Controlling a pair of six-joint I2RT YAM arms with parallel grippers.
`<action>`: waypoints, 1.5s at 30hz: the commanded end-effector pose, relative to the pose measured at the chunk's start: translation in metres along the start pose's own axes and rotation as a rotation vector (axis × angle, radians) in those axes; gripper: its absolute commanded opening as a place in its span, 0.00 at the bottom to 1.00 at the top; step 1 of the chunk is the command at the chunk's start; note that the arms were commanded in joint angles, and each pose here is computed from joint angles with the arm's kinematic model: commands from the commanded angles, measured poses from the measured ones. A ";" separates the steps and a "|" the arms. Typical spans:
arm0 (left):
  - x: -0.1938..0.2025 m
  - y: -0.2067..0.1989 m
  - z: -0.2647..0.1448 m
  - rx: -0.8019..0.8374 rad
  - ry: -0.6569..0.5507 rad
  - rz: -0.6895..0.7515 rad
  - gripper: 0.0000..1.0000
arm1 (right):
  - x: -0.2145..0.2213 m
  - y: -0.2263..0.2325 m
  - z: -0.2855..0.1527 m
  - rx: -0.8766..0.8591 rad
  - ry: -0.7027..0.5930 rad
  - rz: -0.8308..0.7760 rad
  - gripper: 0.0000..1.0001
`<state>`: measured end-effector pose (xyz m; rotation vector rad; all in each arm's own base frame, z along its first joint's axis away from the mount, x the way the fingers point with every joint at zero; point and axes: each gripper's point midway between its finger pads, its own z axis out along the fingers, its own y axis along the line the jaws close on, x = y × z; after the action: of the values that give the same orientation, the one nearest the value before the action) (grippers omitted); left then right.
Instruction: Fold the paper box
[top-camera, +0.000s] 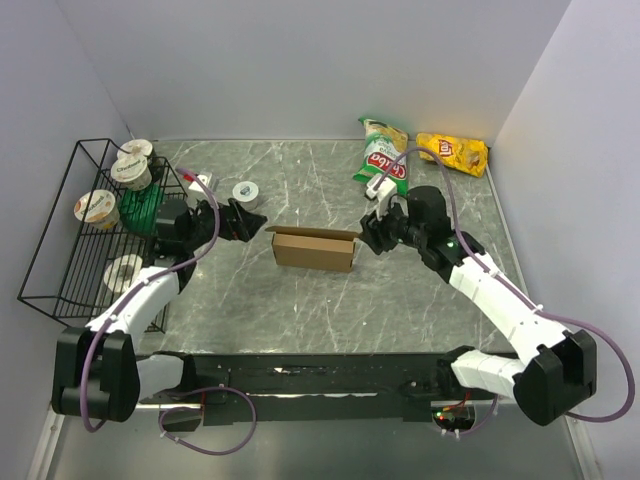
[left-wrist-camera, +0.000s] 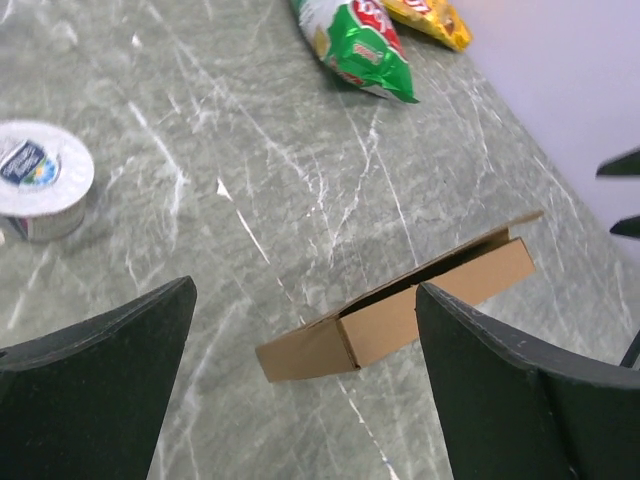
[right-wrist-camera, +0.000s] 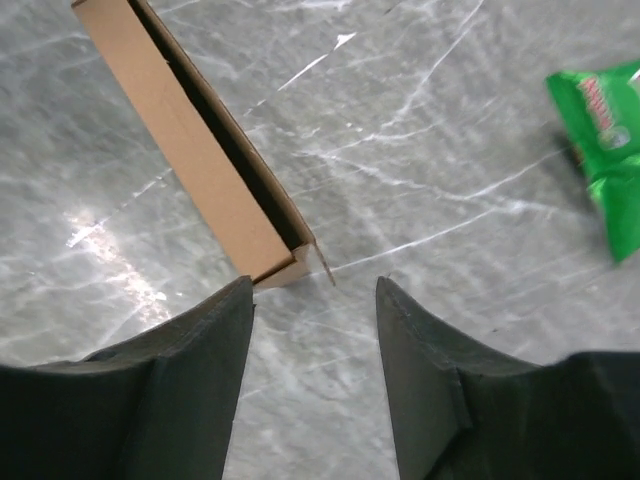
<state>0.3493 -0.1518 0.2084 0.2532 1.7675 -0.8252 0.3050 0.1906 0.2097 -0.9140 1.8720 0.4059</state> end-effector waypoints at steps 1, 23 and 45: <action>-0.015 0.001 -0.004 -0.075 -0.012 -0.102 0.96 | 0.009 0.005 0.002 -0.037 0.008 0.170 0.54; -0.005 -0.016 -0.011 -0.020 0.034 0.022 0.81 | 0.011 -0.014 0.027 -0.031 0.007 0.033 0.46; 0.026 -0.017 0.004 0.129 0.094 0.145 0.53 | 0.013 -0.018 0.044 -0.051 0.018 -0.003 0.28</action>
<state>0.3331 -0.1654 0.1880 0.4228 1.8068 -0.8165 0.3262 0.1943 0.1526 -0.9639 1.9785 0.4652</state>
